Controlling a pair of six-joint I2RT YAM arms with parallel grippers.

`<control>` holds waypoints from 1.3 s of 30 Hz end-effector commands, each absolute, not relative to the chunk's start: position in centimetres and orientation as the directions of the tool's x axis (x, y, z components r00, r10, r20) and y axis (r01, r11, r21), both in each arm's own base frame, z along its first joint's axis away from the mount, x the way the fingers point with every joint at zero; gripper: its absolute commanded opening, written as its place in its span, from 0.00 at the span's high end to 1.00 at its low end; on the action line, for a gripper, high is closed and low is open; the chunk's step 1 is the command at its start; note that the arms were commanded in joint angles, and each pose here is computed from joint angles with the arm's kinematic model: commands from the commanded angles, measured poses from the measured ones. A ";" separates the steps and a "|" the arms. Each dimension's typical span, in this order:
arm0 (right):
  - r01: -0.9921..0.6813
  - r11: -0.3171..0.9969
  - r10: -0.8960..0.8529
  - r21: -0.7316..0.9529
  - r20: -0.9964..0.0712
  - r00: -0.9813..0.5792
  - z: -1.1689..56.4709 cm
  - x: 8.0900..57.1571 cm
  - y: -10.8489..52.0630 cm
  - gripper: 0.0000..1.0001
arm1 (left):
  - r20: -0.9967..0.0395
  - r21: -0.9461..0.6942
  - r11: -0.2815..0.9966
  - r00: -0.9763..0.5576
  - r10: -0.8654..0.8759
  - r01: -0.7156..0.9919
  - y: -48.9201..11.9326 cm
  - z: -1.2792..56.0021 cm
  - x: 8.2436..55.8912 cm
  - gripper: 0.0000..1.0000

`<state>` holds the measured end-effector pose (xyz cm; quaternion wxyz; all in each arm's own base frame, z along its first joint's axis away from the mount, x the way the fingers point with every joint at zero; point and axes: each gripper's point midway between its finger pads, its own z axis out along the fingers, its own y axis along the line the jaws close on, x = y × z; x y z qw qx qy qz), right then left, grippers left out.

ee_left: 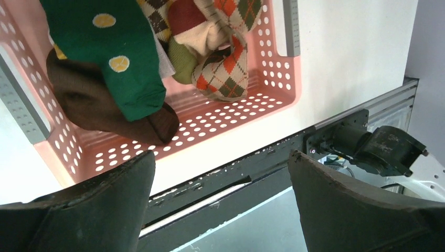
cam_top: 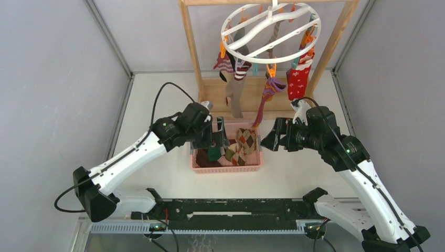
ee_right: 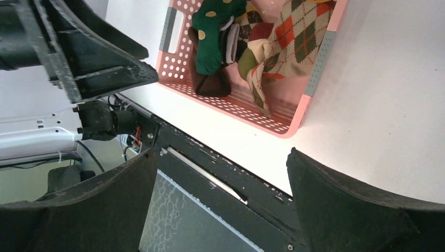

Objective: Remove the socks clipped to the hanger
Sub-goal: Adjust the hanger on the clothesline.

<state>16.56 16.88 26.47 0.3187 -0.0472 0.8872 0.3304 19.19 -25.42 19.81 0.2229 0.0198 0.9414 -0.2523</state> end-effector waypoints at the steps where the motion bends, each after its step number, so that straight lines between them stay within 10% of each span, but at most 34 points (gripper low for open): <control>1: -0.316 0.782 0.128 0.537 -0.635 -0.762 27.7 17.5 16.8 0.00 | -0.493 -0.454 0.847 -0.870 0.021 0.277 -26.3 22.8 19.7 0.00; 39: -0.454 0.838 0.096 0.303 -0.900 -0.424 26.3 29.6 27.5 0.05 | -0.543 -0.472 0.840 -0.839 -0.037 0.268 -22.9 24.5 21.5 0.00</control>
